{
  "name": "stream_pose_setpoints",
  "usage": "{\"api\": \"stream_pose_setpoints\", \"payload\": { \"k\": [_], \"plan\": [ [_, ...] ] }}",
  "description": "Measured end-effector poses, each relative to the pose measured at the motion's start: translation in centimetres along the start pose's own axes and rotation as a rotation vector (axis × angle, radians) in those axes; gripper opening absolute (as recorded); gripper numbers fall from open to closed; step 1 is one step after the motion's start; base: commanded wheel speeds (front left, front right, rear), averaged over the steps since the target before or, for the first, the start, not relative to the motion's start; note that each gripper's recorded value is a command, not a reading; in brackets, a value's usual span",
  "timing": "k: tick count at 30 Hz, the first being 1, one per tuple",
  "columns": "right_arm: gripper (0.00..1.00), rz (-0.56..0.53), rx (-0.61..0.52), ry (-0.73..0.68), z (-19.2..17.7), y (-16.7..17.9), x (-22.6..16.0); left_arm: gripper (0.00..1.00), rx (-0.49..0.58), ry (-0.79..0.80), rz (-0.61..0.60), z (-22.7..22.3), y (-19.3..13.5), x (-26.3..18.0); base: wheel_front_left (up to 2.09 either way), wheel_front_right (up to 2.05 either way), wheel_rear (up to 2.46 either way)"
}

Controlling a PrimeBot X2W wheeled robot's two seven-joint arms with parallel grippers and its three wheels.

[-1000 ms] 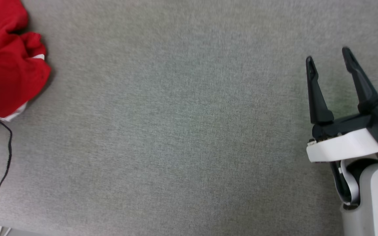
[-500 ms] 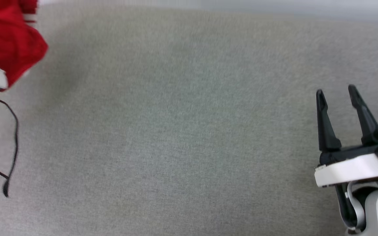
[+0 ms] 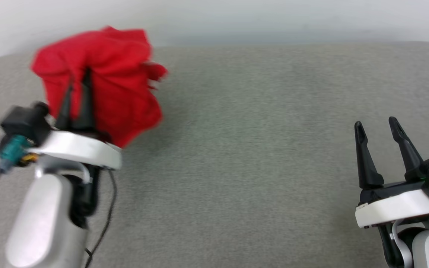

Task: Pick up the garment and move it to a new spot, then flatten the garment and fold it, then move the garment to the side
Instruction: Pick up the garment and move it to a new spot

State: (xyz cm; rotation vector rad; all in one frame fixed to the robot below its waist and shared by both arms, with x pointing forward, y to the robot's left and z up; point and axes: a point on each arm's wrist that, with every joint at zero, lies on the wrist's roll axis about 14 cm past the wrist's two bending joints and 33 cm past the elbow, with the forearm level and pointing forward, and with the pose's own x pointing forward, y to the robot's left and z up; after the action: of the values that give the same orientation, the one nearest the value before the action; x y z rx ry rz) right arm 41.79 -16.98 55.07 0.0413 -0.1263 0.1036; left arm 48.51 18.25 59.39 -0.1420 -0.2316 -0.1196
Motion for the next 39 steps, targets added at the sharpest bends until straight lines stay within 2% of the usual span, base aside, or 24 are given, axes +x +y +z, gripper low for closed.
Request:
{"api": "stream_pose_setpoints", "payload": {
  "k": [5, 9, 12, 16, 17, 18, 19, 23, 29, 34, 39],
  "plan": [
    [1.00, -0.070, -0.020, -0.003, 0.7, -2.3, -1.7, 0.00, -0.095, 0.095, -0.216, -3.3, -8.9, -1.2, 0.00, 0.00, 0.00],
    [1.00, -0.133, -0.027, 0.001, 0.8, -4.3, -3.1, 0.00, -0.172, 0.206, -0.361, -6.6, -14.7, -2.7, 0.00, 0.00, 0.00],
    [1.00, -0.165, -0.026, 0.018, 0.4, -5.3, -3.8, 0.00, -0.199, 0.323, -0.435, -10.0, -17.6, -4.4, 0.00, 0.00, 0.00],
    [1.00, -0.203, -0.028, 0.047, -0.7, -6.4, -4.4, 0.00, -0.203, 0.476, -0.482, -14.6, -19.3, -6.6, 0.00, 0.00, 0.00],
    [1.00, -0.209, -0.029, 0.054, -0.9, -6.6, -4.5, 0.09, -0.204, 0.504, -0.491, -15.4, -19.6, -7.0, 0.00, 0.00, 0.00],
    [1.00, -0.215, -0.031, 0.059, -1.1, -6.8, -4.6, 0.47, -0.208, 0.521, -0.496, -16.0, -19.8, -7.3, 0.00, 0.00, 0.00],
    [1.00, -0.220, -0.032, 0.063, -1.2, -7.0, -4.7, 1.00, -0.209, 0.536, -0.504, -16.4, -20.1, -7.5, 0.00, 0.00, 0.00],
    [1.00, -0.207, -0.032, 0.061, -1.2, -6.6, -4.4, 1.00, -0.223, 0.504, -0.511, -15.8, -20.4, -7.8, 0.00, 0.00, 0.00],
    [1.00, -0.155, -0.039, 0.053, -0.7, -5.0, -3.8, 1.00, -0.228, 0.310, -0.456, -11.2, -19.2, -6.6, 0.00, 0.00, 0.00],
    [1.00, -0.101, -0.031, 0.045, -0.1, -3.1, -3.6, 1.00, -0.183, 0.179, -0.314, -7.6, -15.2, -5.9, 0.00, 0.00, 0.00],
    [1.00, -0.047, -0.027, 0.028, 0.8, -1.2, -3.6, 1.00, -0.125, 0.122, -0.159, -5.4, -9.9, -6.9, 0.00, 0.00, 0.00]
  ]
}}
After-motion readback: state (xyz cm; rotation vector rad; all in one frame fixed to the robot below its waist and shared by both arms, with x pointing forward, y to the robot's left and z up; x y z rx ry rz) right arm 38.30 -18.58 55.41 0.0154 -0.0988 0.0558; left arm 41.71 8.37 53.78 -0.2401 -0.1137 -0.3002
